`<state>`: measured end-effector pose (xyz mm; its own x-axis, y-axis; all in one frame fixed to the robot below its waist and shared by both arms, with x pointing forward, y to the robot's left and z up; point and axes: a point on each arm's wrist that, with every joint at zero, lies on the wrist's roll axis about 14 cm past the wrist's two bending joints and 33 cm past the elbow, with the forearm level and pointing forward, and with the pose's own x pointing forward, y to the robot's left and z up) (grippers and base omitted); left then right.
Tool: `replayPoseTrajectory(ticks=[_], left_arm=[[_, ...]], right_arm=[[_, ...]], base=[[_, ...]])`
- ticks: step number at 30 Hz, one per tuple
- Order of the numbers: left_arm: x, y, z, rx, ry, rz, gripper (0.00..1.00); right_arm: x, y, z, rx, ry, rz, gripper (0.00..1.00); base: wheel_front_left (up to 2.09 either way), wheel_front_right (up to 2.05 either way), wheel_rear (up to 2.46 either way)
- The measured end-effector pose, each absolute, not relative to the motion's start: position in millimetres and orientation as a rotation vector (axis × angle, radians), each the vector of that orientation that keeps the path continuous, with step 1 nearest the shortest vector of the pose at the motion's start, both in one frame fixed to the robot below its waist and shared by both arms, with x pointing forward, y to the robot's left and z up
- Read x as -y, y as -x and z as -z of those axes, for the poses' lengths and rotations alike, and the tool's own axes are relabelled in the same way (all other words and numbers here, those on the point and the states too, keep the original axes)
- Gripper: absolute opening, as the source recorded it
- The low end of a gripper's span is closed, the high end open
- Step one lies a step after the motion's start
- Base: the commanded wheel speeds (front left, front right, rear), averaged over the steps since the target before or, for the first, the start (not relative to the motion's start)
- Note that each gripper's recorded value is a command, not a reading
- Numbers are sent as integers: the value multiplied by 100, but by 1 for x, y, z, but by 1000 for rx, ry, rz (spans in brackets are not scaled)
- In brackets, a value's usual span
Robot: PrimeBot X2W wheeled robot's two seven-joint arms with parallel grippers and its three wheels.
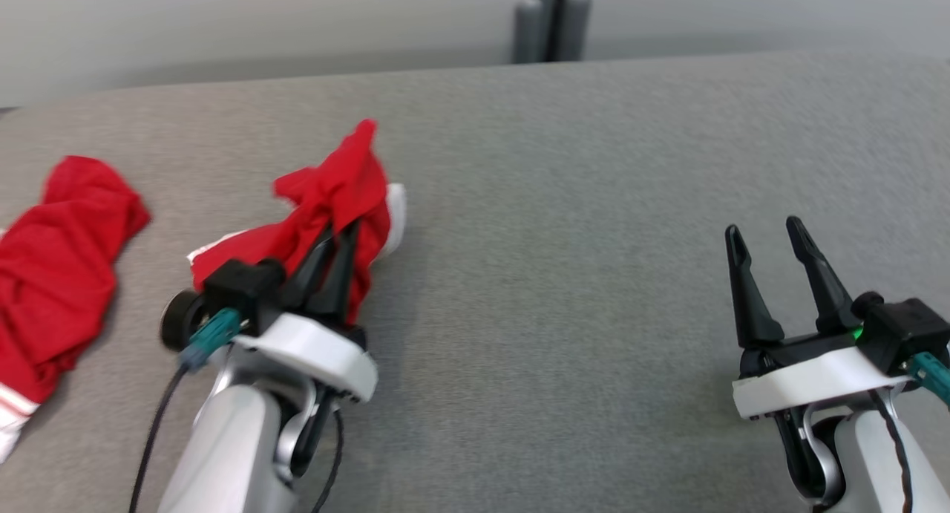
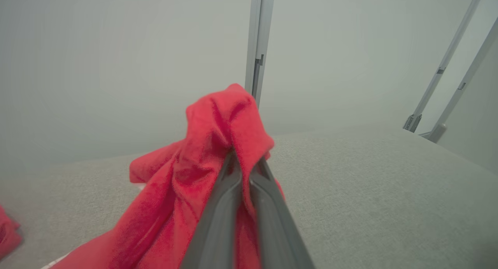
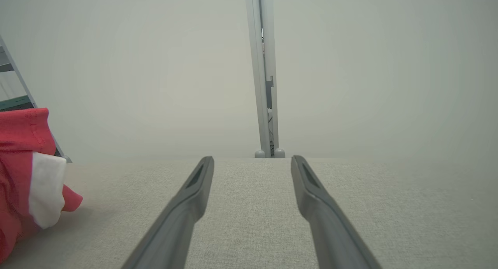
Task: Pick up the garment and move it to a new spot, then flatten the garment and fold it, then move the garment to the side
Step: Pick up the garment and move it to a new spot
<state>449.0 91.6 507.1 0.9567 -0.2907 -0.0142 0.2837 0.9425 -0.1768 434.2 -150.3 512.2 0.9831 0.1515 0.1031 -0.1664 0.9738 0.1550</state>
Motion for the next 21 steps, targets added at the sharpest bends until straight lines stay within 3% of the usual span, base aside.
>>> replayPoseTrajectory(ticks=[11, 18, 19, 20, 21], left_arm=[[68, -461, -500, -63, 183, 767, 0], [120, -441, -448, -222, 199, 923, 0], [124, -438, -442, -241, 205, 936, 30], [127, -435, -436, -257, 205, 945, 91], [129, -433, -432, -269, 211, 952, 100]], right_arm=[[219, -418, -483, 23, -145, 44, 100], [250, -405, -469, -22, -137, 144, 100], [252, -404, -467, -25, -135, 153, 100], [254, -403, -466, -30, -133, 160, 100], [256, -402, -465, -33, -131, 166, 100]], base=[[0, 0, 0], [0, 0, 0], [0, 0, 0], [0, 0, 0], [0, 0, 0]])
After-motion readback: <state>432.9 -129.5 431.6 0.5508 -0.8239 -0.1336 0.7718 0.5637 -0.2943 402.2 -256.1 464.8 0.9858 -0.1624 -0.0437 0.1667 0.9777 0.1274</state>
